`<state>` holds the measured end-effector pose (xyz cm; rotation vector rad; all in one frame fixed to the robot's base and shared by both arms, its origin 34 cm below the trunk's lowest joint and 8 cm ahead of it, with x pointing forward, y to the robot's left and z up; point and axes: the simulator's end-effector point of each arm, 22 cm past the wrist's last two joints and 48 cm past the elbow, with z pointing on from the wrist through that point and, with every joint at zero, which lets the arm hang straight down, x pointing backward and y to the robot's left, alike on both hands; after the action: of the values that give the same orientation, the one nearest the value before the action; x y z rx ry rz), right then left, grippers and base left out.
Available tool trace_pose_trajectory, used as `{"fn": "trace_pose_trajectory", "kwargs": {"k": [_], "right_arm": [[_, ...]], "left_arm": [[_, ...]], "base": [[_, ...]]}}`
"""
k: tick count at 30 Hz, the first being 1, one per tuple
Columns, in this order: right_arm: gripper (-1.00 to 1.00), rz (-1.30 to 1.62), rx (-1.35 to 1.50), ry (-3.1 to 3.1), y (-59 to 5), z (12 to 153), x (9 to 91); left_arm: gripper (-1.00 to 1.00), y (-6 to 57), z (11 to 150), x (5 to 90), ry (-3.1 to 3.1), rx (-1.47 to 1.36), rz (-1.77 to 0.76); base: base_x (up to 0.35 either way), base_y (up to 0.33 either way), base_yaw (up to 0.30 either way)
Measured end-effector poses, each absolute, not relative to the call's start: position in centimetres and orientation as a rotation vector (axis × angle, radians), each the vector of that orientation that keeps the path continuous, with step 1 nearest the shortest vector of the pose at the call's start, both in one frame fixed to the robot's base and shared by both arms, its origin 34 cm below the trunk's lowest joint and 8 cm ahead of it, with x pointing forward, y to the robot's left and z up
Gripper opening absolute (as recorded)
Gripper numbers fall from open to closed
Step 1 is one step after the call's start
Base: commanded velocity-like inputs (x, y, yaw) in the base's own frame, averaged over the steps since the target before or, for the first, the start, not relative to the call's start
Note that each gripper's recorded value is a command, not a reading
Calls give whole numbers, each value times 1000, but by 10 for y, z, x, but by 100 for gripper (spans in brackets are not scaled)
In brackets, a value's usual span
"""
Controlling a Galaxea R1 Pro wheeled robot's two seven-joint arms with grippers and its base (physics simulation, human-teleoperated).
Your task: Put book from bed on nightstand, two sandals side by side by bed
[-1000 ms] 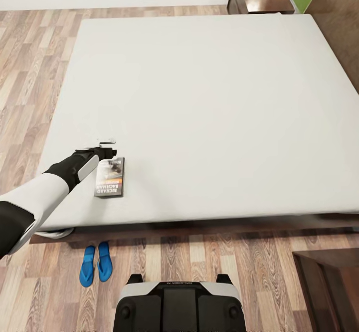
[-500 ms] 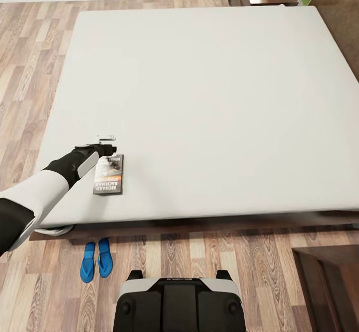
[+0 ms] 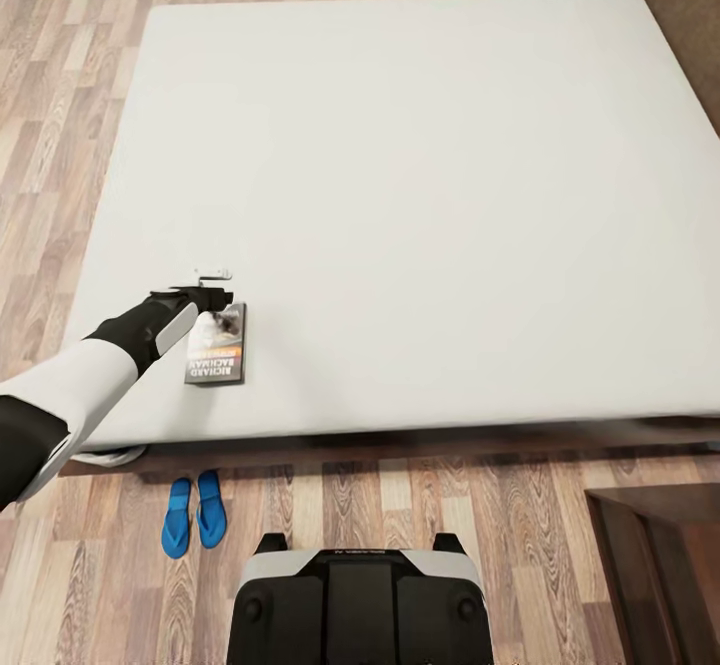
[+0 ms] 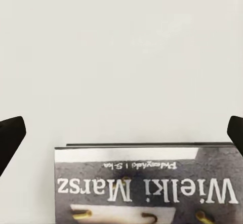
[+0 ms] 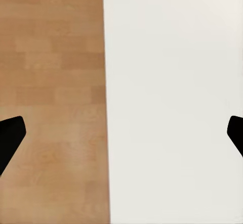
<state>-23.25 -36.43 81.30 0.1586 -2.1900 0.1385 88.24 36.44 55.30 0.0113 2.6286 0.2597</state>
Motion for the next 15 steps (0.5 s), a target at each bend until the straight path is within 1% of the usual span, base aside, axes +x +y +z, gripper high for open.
{"fn": "trace_pose_trajectory", "kwargs": {"k": [15], "right_arm": [[100, 136, 159, -2174, -363, 819, -235]], "left_arm": [[100, 365, 541, 876, 2644, 18, 263]], "base": [[0, 0, 0]]}}
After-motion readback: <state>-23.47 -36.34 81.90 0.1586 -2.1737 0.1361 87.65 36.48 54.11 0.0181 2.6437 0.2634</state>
